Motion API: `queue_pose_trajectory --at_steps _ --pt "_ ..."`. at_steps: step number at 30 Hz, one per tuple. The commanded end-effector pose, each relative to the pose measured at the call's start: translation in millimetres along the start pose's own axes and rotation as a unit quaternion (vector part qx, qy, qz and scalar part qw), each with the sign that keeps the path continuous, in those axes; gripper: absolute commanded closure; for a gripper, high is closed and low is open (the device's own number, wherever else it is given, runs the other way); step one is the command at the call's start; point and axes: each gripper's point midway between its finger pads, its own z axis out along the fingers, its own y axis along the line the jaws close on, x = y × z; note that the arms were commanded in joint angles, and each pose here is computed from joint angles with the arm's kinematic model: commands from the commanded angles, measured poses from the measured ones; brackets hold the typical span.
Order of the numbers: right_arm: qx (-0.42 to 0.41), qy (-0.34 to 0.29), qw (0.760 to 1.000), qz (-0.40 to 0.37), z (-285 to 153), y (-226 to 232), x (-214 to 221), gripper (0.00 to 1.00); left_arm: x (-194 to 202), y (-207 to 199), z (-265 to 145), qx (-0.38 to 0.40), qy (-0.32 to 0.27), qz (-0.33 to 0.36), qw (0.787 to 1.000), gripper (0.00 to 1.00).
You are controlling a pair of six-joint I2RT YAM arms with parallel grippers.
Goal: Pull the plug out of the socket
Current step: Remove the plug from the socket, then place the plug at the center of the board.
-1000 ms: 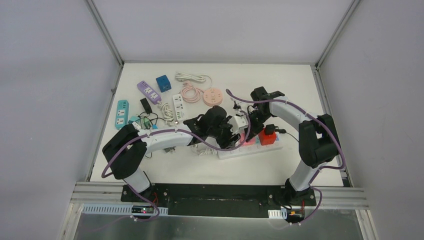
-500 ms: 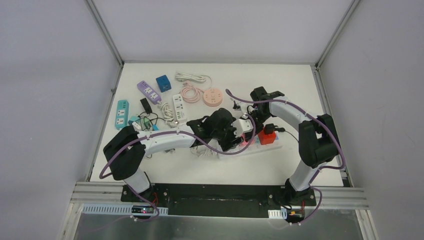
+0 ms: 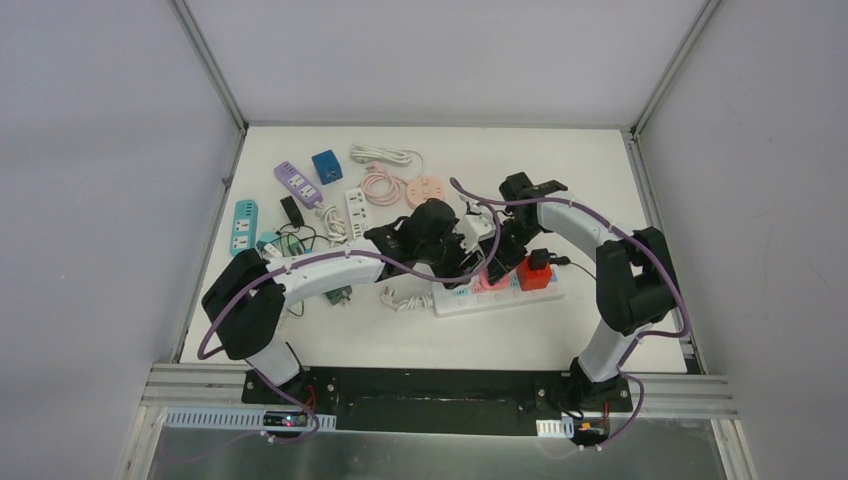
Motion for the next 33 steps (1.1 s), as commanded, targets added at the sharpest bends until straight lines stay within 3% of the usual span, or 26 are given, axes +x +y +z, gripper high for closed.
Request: queue_pose_trajectory --at_steps 1,6,9,16,22,29,33 --pt "0.002 -0.014 0.999 -0.032 -9.7 -0.3 -14.5 0.69 -63.5 -7.6 -33.6 0.004 -0.091 -0.032 0.995 1.00" --pt "-0.056 -0.054 0.995 -0.064 -36.1 29.5 -28.9 0.45 -66.4 -12.6 -52.3 0.006 -0.116 -0.115 0.987 1.00" --pt "-0.079 -0.076 0.991 -0.080 -51.9 42.7 -34.8 0.36 -67.0 -8.7 -67.6 -0.005 -0.137 -0.171 0.976 1.00" --pt "-0.109 -0.108 0.981 -0.119 -77.6 64.6 -34.1 0.26 -68.3 9.2 -104.8 -0.030 -0.192 -0.304 0.933 1.00" --pt "-0.154 -0.167 0.958 -0.173 -108.5 92.6 -39.2 0.17 -71.9 19.7 -121.4 -0.044 -0.221 -0.406 0.886 1.00" --pt "-0.138 -0.233 0.936 -0.226 -133.9 104.4 -62.5 0.04 -98.3 15.0 -111.1 0.033 -0.233 -0.509 0.828 1.00" --pt "-0.121 -0.238 0.941 -0.206 -144.2 95.4 -81.6 0.02 -109.6 13.3 -105.5 0.060 -0.230 -0.555 0.797 1.00"
